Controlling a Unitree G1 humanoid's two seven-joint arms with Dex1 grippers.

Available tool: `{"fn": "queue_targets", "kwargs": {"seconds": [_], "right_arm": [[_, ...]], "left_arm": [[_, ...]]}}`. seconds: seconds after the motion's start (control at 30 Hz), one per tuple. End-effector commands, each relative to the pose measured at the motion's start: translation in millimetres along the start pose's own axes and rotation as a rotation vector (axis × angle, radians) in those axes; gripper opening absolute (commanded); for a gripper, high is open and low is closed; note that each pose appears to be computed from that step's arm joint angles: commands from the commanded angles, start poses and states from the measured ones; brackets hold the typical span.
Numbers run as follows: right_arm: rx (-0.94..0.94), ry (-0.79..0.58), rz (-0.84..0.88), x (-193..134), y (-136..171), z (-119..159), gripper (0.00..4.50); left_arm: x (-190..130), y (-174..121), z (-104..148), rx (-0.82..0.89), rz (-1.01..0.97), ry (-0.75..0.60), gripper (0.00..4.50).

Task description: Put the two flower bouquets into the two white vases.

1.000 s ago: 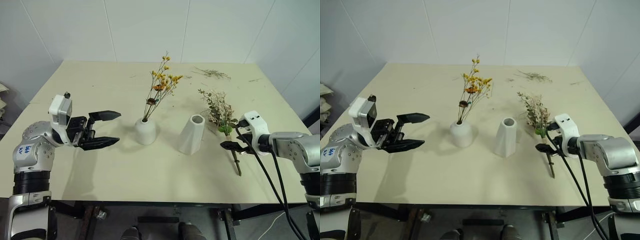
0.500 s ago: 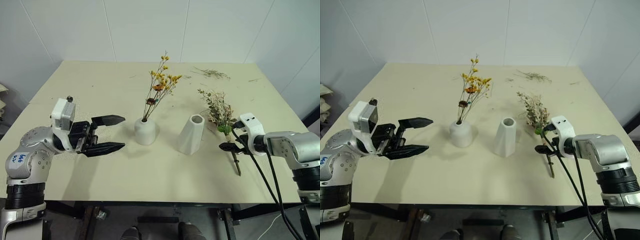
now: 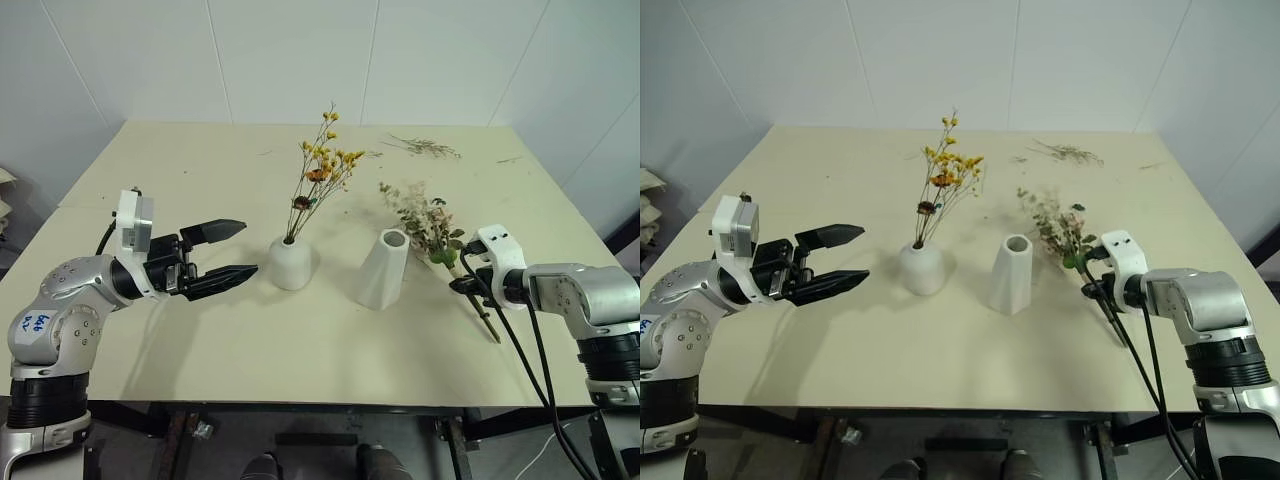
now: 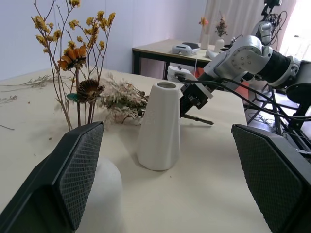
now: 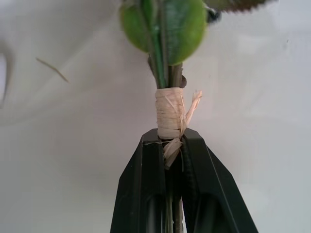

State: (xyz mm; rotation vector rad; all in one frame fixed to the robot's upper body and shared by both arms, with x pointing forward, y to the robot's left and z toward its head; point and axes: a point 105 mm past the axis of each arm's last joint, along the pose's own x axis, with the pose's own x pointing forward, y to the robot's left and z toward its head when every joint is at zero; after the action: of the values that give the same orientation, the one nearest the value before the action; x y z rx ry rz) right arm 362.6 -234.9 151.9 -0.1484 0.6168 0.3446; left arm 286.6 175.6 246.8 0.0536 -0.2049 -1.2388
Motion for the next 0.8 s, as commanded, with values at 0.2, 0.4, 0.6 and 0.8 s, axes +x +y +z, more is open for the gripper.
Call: {"fn": "queue_targets", "kwargs": {"seconds": [0.2, 0.4, 0.6, 0.8], "right_arm": [[-0.056, -0.452, -0.039, -39.6, 0.1, 67.6, 0.08], [-0.197, -0.907, 0.000, -78.1, 24.3, 111.9, 0.08], [-0.192, -1.187, 0.183, -108.3, 62.5, 133.6, 0.08], [-0.239, -1.288, 0.421, -122.2, 104.9, 141.0, 0.08]], "left_arm": [[0.8, -4.1, 5.9, 0.015, -0.003, 0.012, 4.50], [6.6, -3.9, 3.3, -0.002, -0.031, 0.014, 4.50], [7.3, -1.4, 3.0, -0.006, -0.040, 0.021, 4.50], [7.4, -0.2, 2.9, -0.014, -0.048, 0.021, 4.50]]}}
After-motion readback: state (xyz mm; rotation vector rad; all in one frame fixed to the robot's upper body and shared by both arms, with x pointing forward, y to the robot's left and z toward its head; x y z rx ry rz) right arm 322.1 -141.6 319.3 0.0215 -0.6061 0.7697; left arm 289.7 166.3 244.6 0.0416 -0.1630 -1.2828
